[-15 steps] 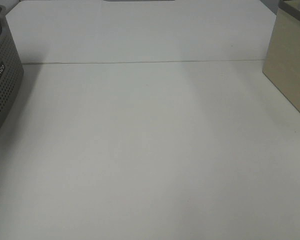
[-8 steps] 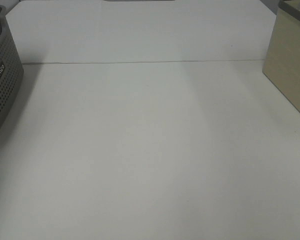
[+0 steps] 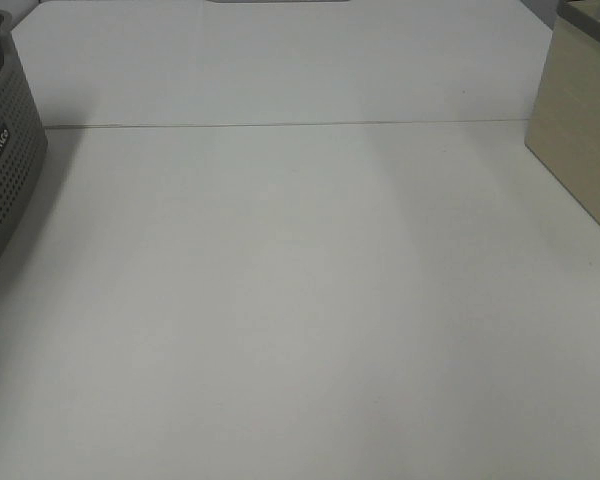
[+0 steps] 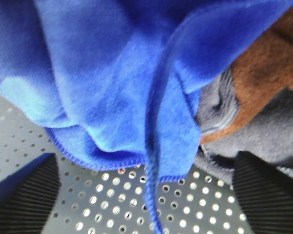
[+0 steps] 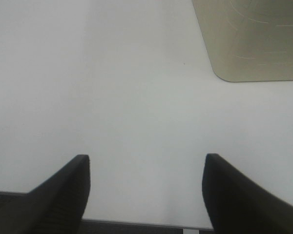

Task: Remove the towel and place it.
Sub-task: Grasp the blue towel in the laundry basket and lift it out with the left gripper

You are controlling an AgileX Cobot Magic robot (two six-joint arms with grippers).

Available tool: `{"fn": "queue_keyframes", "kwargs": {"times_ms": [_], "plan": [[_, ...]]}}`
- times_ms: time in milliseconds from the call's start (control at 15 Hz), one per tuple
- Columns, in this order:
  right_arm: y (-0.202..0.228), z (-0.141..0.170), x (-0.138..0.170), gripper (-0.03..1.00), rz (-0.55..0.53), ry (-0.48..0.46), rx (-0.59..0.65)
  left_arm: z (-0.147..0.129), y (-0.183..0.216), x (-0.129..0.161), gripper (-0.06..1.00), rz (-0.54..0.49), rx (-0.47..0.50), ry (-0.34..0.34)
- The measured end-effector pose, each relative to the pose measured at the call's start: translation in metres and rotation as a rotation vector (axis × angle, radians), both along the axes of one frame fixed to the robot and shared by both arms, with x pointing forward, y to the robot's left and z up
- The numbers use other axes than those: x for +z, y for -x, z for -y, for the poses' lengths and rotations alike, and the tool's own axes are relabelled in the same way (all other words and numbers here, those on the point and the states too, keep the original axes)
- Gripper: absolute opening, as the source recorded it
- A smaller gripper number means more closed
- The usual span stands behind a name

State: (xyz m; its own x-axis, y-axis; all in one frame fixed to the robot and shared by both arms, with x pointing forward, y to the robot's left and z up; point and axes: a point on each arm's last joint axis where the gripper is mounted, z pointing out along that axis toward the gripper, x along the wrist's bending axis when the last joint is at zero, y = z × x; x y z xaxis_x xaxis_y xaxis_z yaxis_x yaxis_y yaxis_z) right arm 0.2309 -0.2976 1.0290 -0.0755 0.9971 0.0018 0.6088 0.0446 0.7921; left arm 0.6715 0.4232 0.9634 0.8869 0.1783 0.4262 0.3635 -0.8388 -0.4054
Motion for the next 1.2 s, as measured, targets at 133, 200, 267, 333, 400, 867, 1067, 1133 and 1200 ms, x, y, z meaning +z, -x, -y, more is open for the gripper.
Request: {"fn": "queue_keyframes", "kwargs": {"times_ms": [133,200,267,333,400,867,1067,1133,1200], "plan": [[0.000,0.000,0.000,0.66,0.000,0.000,0.000,0.000,0.000,-0.001,0.75,-0.002,0.001,0.003],[0.000,0.000,0.000,0.66,0.000,0.000,0.000,0.000,0.000,-0.001,0.58,-0.002,0.001,0.004],[0.000,0.000,0.000,0.66,0.000,0.000,0.000,0.000,0.000,-0.001,0.50,-0.003,0.002,0.004],[0.000,0.000,0.000,0.66,0.000,0.000,0.000,0.000,0.000,-0.001,0.41,-0.005,0.004,0.004],[0.000,0.000,0.000,0.66,0.000,0.000,0.000,0.000,0.000,-0.003,0.36,-0.011,0.005,0.006],[0.000,0.000,0.000,0.66,0.000,0.000,0.000,0.000,0.000,-0.015,0.00,-0.024,0.065,0.027],[0.000,0.000,0.000,0.66,0.000,0.000,0.000,0.000,0.000,-0.015,0.00,0.011,0.121,0.044],[0.000,0.000,0.000,0.66,0.000,0.000,0.000,0.001,0.000,-0.013,0.00,0.026,0.135,0.049],[0.000,0.000,0.000,0.66,0.000,0.000,0.000,0.001,0.000,-0.010,0.00,0.037,0.142,0.051]]}}
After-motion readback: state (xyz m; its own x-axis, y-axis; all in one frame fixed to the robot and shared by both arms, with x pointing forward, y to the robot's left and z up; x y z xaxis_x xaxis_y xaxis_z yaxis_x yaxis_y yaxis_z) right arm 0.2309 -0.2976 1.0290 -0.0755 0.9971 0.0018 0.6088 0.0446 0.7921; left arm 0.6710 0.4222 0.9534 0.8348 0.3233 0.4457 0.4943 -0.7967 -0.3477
